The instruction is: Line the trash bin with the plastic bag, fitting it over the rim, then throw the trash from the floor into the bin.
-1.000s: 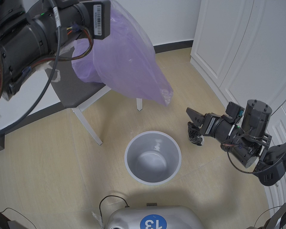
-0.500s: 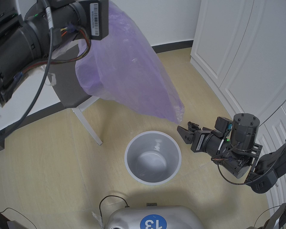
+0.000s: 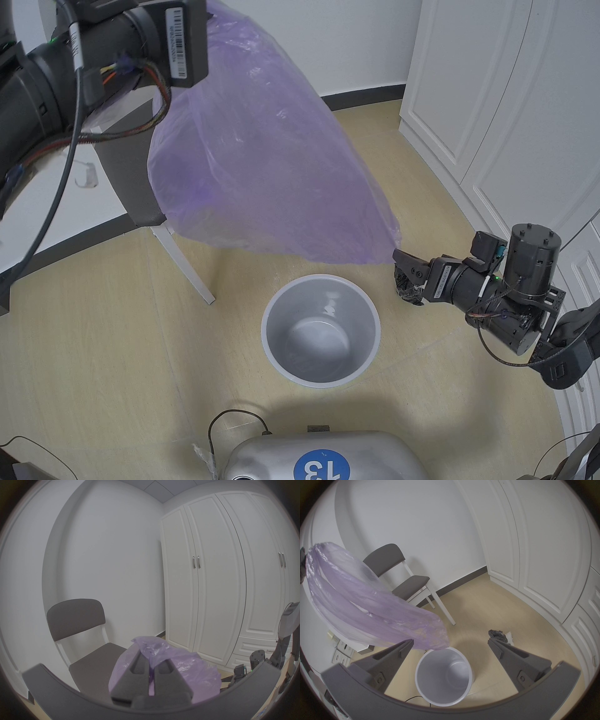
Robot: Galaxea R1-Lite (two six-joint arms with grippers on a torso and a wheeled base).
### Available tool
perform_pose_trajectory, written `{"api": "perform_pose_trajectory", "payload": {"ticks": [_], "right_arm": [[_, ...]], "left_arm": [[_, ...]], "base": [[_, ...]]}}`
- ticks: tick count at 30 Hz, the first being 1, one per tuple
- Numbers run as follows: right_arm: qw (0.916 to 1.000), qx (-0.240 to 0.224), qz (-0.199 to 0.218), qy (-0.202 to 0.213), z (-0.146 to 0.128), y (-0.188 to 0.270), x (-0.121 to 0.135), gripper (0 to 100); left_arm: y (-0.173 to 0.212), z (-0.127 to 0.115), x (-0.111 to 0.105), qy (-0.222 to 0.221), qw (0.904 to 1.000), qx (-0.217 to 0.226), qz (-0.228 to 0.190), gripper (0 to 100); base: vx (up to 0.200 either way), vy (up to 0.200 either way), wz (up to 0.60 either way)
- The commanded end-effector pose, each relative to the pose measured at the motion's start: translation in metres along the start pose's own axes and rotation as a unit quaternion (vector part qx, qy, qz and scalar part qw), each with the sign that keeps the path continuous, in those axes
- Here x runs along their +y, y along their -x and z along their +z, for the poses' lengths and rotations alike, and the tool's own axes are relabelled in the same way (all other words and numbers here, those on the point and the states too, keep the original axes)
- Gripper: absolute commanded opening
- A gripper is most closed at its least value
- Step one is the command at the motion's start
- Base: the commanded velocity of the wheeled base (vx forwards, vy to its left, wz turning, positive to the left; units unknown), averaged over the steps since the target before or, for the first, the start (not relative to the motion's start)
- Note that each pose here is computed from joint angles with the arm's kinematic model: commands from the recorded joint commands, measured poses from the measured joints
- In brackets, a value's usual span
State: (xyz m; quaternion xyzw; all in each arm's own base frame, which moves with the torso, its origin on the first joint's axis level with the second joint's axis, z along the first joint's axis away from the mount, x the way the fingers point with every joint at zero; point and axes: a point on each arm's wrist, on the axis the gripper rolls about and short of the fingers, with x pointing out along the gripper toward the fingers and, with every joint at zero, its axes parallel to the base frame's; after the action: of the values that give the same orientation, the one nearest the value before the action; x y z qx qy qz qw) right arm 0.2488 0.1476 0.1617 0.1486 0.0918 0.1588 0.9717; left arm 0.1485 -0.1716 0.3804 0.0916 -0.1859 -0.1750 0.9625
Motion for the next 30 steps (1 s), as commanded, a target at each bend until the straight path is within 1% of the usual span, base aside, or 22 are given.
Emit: {"api": "perform_pose_trajectory", "payload": {"ticks": [1, 4, 11, 16, 17, 23, 24, 28, 30], "right_arm": [[1.0, -0.003, 0.005, -0.001, 0.003, 0.007, -0.001, 100], [0.9999, 0.002, 0.013, 0.0, 0.0, 0.007, 0.003, 100], [1.0, -0.009, 0.004, -0.002, 0.007, 0.01, -0.003, 100], [1.0, -0.003, 0.006, -0.001, 0.004, 0.009, -0.001, 100], [0.9999, 0.009, 0.013, 0.002, -0.003, 0.007, 0.003, 100], [0.9988, 0.038, 0.028, 0.008, -0.021, 0.004, 0.013, 100], [0.9983, 0.048, 0.032, 0.01, -0.027, 0.002, 0.016, 100], [0.9983, 0.051, 0.027, 0.011, -0.035, -0.007, 0.017, 100], [0.9987, 0.04, 0.029, 0.009, -0.036, -0.009, 0.016, 100]], "left_arm": [[0.0, 0.001, 0.001, 0.001, 1.0, -0.002, 0.001, 0], [0.0, 0.001, 0.0, 0.001, 1.0, -0.001, 0.001, 0], [-0.001, 0.0, 0.001, 0.0, 1.0, -0.001, 0.003, 0], [-0.003, 0.0, 0.0, 0.0, 1.0, 0.0, 0.002, 0], [-0.004, 0.0, 0.0, 0.0, 1.0, 0.0, 0.002, 0], [-0.004, 0.0, -0.001, 0.0, 1.0, 0.0, 0.002, 0], [-0.004, 0.0, -0.001, 0.0, 1.0, 0.0, 0.002, 0], [-0.004, 0.001, -0.002, 0.001, 1.0, -0.002, 0.0, 0], [-0.003, 0.001, -0.001, 0.001, 1.0, -0.003, -0.001, 0]], "base": [[0.0, 0.0, 0.0], [0.0, 0.0, 0.0], [0.0, 0.0, 0.0], [0.0, 0.0, 0.0], [0.0, 0.0, 0.0], [0.0, 0.0, 0.0], [0.0, 0.0, 0.0], [0.0, 0.0, 0.0], [0.0, 0.0, 0.0]]}}
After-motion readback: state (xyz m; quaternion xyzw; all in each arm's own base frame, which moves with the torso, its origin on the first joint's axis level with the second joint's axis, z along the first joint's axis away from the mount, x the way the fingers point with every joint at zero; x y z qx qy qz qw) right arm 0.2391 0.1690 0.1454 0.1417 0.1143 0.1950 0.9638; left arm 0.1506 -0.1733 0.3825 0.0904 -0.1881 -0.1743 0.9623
